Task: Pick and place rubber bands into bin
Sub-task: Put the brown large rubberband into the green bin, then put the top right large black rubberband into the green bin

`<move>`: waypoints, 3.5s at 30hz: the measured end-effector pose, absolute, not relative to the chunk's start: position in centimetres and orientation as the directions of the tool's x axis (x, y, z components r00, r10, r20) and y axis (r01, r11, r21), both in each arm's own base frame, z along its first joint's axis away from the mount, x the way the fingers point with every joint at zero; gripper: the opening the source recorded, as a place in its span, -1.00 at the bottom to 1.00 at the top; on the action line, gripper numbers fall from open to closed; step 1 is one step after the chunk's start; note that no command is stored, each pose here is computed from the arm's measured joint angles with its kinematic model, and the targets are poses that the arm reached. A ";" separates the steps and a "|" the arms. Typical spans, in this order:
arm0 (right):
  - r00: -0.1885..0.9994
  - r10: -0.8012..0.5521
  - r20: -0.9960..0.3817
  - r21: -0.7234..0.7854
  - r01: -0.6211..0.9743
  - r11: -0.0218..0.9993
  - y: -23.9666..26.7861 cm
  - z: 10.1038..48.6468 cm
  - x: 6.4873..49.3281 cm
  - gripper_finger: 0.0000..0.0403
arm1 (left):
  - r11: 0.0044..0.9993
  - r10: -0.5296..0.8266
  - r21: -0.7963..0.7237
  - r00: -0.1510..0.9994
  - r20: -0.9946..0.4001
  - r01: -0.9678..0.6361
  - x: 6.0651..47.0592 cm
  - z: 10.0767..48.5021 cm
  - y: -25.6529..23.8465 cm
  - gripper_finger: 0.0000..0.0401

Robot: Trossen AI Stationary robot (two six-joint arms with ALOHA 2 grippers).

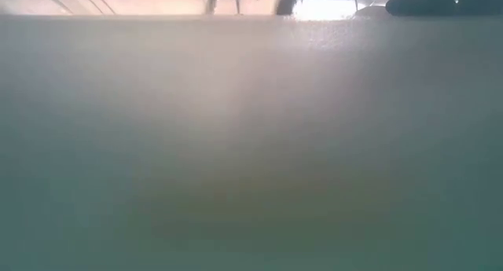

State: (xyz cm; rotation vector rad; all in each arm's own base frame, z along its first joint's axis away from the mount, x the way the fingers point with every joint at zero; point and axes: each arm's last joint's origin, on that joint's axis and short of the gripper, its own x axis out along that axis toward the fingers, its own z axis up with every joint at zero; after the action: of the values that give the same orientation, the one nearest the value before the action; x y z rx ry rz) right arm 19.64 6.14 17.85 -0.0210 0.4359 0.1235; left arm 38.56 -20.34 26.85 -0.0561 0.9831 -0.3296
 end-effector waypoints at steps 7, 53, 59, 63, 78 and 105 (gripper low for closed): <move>0.899 0.116 -0.422 0.007 -0.124 0.992 6.2 17.9 19.6 -0.27 | 0.960 -0.272 -0.212 0.435 -0.858 0.183 40.2 22.8 -20.3 -0.94; 0.894 0.114 -0.434 0.004 -0.125 0.992 6.1 17.7 19.6 -0.30 | 0.975 -0.222 -0.219 0.259 -0.940 0.039 42.0 16.8 -17.7 -0.02; 0.895 0.114 -0.432 0.004 -0.125 0.992 6.1 17.7 19.6 -0.30 | 0.979 -0.204 -0.204 0.279 -0.938 0.030 41.7 18.9 -16.6 0.16; 0.897 0.115 -0.427 0.005 -0.125 0.992 6.1 17.8 19.6 -0.30 | 0.979 -0.202 -0.195 0.304 -0.931 0.052 41.1 20.9 -16.2 0.18; 0.902 0.117 -0.415 0.008 -0.125 0.992 6.2 17.9 19.7 -0.30 | 0.995 -0.050 0.005 0.553 -0.831 0.098 35.2 33.3 -12.9 0.18; 0.912 0.123 -0.391 0.038 -0.117 0.992 6.2 18.2 19.8 -0.30 | 1.000 0.024 0.001 0.887 -0.461 -0.026 18.4 29.5 -5.9 0.18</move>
State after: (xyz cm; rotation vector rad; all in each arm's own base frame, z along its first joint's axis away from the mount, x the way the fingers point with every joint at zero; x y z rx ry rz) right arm 19.77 6.20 18.15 0.0141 0.4042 0.1240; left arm 18.35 -5.89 29.52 -0.0055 0.4797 0.0259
